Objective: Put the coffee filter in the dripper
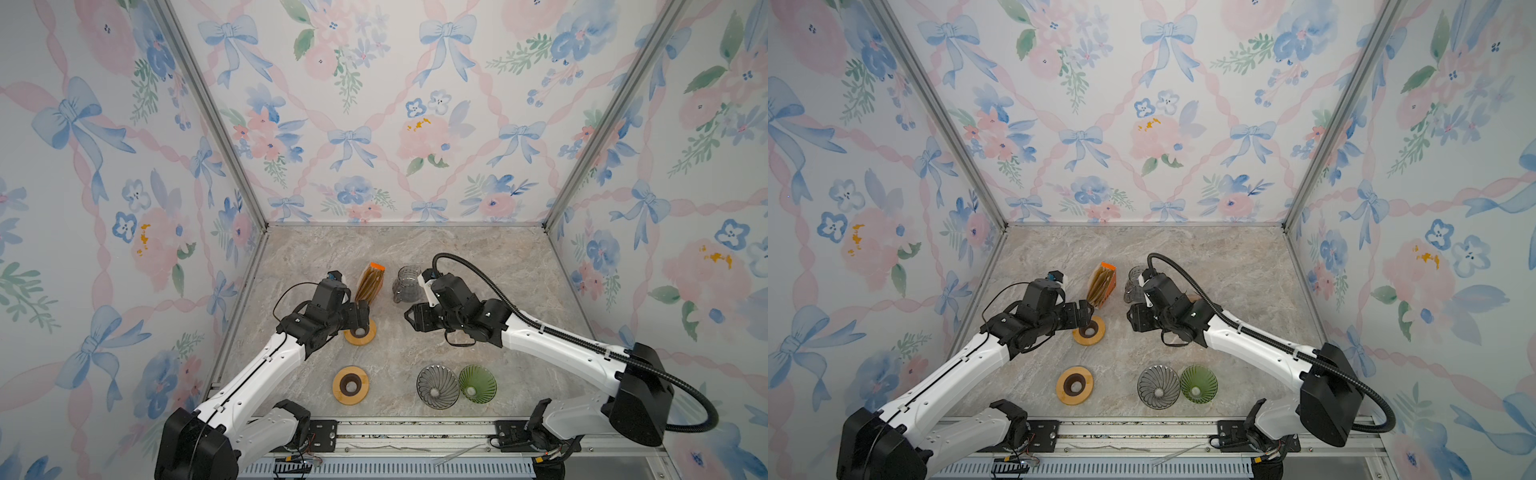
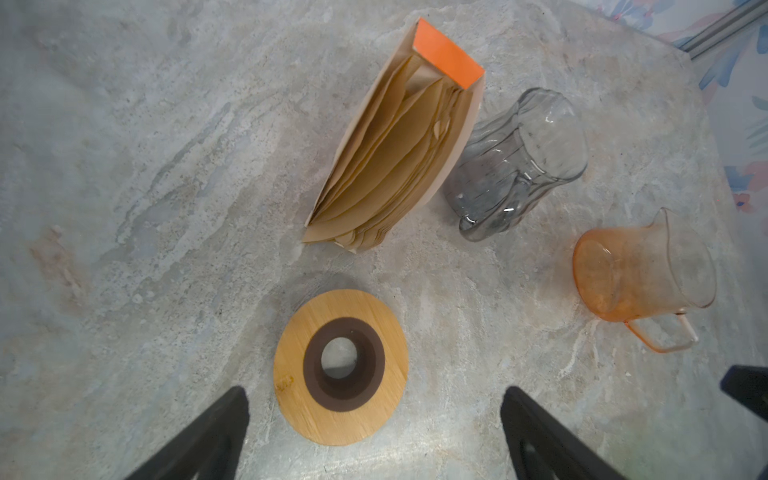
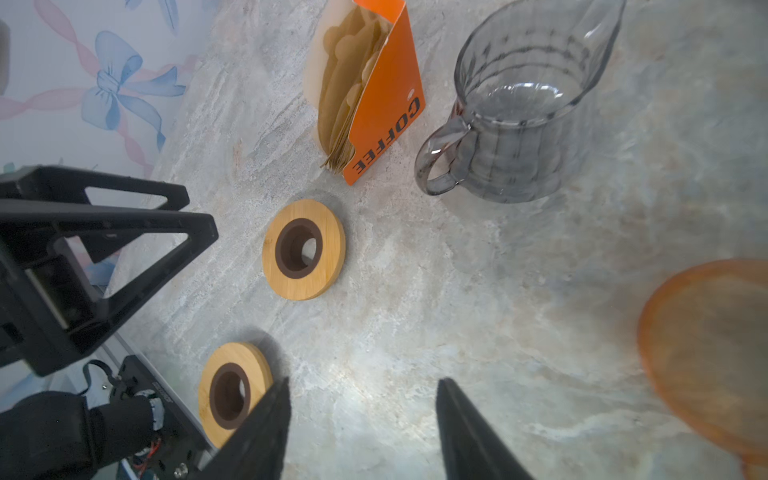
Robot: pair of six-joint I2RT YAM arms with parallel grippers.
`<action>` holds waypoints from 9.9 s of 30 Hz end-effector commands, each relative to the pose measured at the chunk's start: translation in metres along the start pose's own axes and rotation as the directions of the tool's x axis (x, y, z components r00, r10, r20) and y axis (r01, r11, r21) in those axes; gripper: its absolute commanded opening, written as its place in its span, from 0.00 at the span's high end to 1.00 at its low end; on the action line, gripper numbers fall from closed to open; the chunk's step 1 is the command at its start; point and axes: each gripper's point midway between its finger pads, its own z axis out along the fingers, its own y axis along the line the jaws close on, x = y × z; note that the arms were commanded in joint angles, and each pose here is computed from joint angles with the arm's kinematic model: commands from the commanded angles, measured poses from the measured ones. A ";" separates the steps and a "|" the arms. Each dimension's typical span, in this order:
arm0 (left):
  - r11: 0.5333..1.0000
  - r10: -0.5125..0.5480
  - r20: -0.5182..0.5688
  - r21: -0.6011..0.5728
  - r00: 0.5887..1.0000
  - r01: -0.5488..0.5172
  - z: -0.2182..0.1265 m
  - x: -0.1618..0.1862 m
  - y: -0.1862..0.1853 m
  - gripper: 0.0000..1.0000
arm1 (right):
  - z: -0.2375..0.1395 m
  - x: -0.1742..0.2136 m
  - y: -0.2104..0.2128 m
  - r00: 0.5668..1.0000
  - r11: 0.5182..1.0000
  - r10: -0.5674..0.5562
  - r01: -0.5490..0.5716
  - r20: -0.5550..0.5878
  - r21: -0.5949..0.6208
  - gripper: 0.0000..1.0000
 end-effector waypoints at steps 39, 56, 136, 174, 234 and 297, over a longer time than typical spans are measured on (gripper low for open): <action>0.937 -0.298 -0.150 0.141 0.943 0.319 0.027 0.050 0.036 0.05 | 0.139 0.027 0.037 0.987 0.998 0.052 -0.045 -0.150 0.048 0.72; 0.930 -0.320 -0.216 0.111 0.922 0.349 0.038 0.063 0.040 0.11 | 0.149 0.027 0.019 0.986 0.996 0.046 -0.033 -0.161 0.082 0.73; 0.676 -0.234 -0.120 0.693 0.965 0.250 -0.019 -0.034 -0.083 0.89 | 0.013 -0.020 -0.009 0.999 0.999 0.033 -0.033 0.040 0.007 0.61; 0.266 -0.166 -0.101 0.953 0.981 0.144 -0.113 -0.074 -0.247 0.88 | -0.166 -0.098 -0.005 0.873 0.610 0.463 -0.187 0.155 -0.770 0.54; 0.584 0.251 0.206 0.747 0.946 -0.317 -0.074 -0.100 -0.209 0.02 | -0.133 -0.053 -0.149 0.753 0.727 0.633 -0.499 0.181 -0.471 0.88; 0.636 0.304 0.280 0.652 0.910 -0.413 -0.070 -0.092 -0.178 0.02 | -0.053 -0.015 -0.215 0.685 0.656 0.724 -0.648 0.082 -0.387 0.78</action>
